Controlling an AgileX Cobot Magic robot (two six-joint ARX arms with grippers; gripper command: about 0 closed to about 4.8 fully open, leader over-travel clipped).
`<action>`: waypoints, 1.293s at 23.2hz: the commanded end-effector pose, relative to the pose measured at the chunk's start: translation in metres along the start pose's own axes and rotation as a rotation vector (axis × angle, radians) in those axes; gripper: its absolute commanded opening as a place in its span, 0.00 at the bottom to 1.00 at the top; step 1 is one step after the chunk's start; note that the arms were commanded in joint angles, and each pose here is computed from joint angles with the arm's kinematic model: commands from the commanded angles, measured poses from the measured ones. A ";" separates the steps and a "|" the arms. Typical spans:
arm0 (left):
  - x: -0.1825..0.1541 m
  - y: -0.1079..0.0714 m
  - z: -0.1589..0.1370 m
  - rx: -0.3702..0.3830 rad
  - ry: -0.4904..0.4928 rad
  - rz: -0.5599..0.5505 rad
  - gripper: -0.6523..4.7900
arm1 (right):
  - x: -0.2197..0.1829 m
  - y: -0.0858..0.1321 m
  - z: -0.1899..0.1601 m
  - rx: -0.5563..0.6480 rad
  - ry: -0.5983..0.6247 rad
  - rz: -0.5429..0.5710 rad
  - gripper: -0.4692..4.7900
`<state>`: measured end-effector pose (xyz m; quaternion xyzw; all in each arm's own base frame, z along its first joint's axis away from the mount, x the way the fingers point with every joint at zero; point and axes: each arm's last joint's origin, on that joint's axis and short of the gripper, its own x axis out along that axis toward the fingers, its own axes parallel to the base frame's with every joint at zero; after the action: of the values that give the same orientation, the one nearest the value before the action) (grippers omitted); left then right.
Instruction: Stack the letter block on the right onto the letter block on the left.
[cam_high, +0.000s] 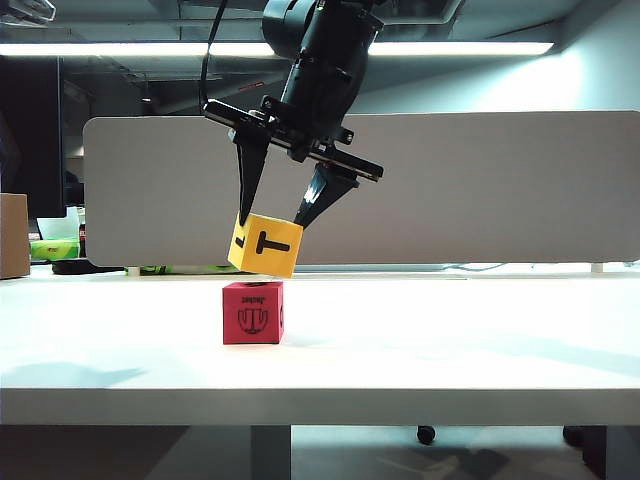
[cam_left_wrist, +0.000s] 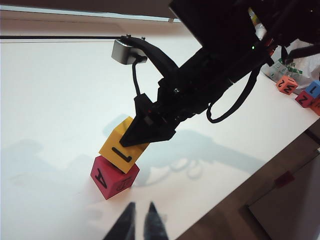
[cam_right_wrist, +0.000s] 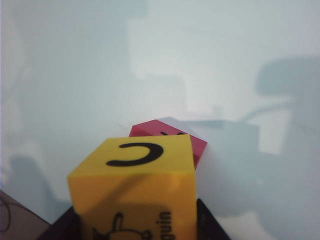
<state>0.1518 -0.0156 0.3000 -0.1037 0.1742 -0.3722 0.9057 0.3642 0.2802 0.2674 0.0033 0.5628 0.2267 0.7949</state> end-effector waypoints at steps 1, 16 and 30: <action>-0.001 -0.001 0.002 0.016 -0.014 0.000 0.17 | -0.004 0.002 0.002 0.004 -0.018 0.006 0.61; -0.001 -0.001 0.002 0.016 -0.015 0.000 0.17 | -0.007 0.004 0.005 -0.002 -0.059 0.028 0.81; -0.001 -0.002 0.008 0.061 -0.055 0.004 0.17 | -0.109 0.080 -0.025 -0.532 -0.322 -0.005 0.07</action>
<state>0.1528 -0.0155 0.3038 -0.0943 0.1542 -0.3733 0.9099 0.2930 0.3057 0.3645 -0.1532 0.3863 0.3494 0.8398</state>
